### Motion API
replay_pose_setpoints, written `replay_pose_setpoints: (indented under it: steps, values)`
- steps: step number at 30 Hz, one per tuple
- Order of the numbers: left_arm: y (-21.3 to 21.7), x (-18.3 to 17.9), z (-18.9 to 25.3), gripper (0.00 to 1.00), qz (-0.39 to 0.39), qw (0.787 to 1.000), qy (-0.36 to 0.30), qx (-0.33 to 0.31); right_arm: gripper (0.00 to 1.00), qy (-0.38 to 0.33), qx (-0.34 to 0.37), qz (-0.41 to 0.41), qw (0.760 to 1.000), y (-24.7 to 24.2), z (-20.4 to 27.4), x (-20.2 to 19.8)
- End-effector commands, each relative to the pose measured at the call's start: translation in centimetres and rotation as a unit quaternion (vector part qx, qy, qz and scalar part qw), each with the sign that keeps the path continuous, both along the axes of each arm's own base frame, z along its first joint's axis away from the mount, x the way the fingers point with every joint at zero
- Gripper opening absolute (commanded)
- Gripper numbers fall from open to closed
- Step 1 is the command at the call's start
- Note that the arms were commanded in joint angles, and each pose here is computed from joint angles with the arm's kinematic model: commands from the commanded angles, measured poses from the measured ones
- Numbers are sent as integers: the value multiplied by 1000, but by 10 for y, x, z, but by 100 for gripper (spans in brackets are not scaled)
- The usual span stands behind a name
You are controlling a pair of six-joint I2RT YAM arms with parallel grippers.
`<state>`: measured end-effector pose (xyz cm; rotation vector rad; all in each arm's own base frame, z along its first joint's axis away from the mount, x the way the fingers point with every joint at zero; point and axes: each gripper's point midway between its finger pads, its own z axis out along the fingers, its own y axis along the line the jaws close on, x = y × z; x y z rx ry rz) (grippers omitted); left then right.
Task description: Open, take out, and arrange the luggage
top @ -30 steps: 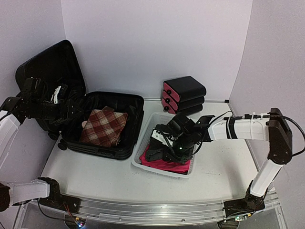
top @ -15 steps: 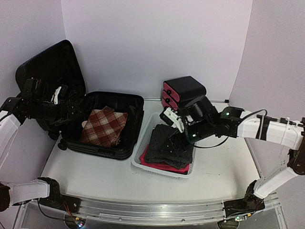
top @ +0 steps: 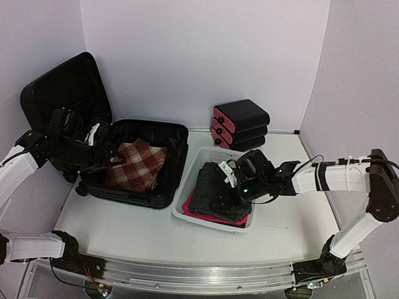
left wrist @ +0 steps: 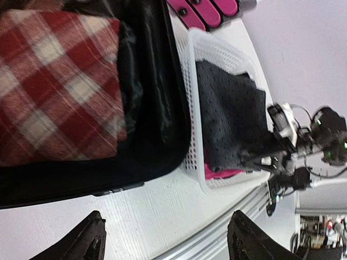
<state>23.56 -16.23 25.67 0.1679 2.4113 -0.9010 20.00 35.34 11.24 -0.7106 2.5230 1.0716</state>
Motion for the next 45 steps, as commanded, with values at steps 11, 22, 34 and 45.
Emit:
replay_pose_setpoints:
  steps: [11, 22, 34, 45]
  values:
    - [-32, 49, -38, 74, -24, 997, 32, 59, 71, -56, -10, 84, 995, -5, 53, -3]
    - [-19, 99, -111, 72, -32, 961, 152, 230, 98, -226, -201, 51, 952, -66, 48, 75]
    - [-12, 89, -132, 79, -47, 946, 201, 250, 98, -211, -226, 107, 945, -51, 64, 84]
    - [51, 132, -135, 91, 8, 942, 221, 253, 98, -206, -212, 138, 945, -27, 59, 94]
